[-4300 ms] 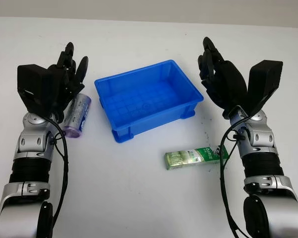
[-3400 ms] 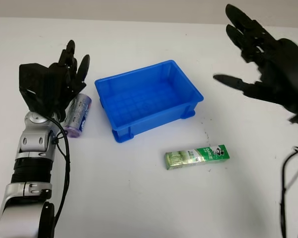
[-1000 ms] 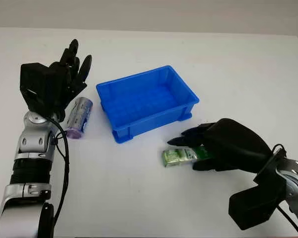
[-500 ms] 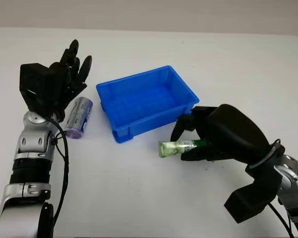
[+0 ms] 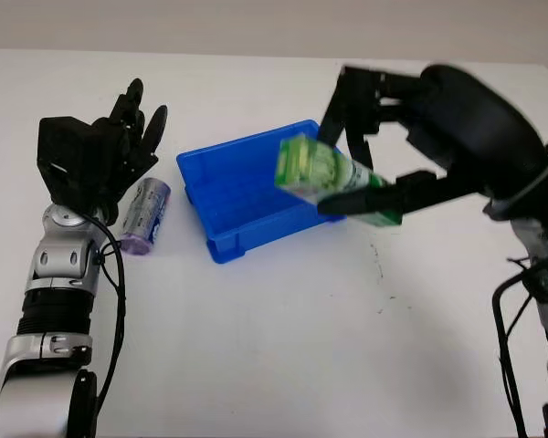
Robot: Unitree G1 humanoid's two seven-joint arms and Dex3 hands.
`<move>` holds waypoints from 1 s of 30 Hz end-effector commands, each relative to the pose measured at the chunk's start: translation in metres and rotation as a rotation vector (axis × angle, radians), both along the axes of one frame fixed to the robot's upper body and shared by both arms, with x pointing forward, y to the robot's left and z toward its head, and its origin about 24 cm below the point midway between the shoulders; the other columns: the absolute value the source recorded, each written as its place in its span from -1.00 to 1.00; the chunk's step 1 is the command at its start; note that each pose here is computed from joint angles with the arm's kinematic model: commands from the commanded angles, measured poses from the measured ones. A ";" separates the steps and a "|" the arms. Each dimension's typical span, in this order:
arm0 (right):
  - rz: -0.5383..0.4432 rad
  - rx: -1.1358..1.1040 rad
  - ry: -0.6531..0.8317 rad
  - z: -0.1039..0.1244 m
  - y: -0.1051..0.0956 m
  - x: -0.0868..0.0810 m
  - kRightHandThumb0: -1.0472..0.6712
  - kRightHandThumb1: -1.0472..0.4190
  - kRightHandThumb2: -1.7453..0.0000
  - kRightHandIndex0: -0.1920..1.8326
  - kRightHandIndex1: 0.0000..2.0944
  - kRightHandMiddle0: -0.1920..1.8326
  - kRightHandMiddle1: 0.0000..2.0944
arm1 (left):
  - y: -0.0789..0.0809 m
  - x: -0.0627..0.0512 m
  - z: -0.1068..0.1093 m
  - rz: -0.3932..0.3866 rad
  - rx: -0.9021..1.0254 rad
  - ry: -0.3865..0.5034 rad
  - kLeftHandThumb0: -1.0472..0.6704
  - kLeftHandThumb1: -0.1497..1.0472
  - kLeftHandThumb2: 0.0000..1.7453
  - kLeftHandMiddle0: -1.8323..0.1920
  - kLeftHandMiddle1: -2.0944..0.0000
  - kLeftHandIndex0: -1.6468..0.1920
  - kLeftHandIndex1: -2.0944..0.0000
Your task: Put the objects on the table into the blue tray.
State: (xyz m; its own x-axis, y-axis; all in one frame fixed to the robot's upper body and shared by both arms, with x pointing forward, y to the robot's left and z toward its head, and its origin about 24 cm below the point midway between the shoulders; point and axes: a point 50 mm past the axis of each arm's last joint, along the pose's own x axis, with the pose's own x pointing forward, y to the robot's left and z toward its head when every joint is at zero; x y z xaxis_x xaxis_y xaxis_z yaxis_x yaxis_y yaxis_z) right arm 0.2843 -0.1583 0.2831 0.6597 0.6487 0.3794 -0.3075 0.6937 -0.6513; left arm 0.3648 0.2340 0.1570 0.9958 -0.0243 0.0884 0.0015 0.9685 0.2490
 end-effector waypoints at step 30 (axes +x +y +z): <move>-0.125 -0.735 -0.244 -0.077 0.038 0.108 -0.76 -1.00 0.58 -0.98 -0.97 -0.98 -0.94 | -0.007 0.000 0.000 0.027 0.009 -0.024 -0.62 1.00 -0.41 0.92 0.95 0.89 0.95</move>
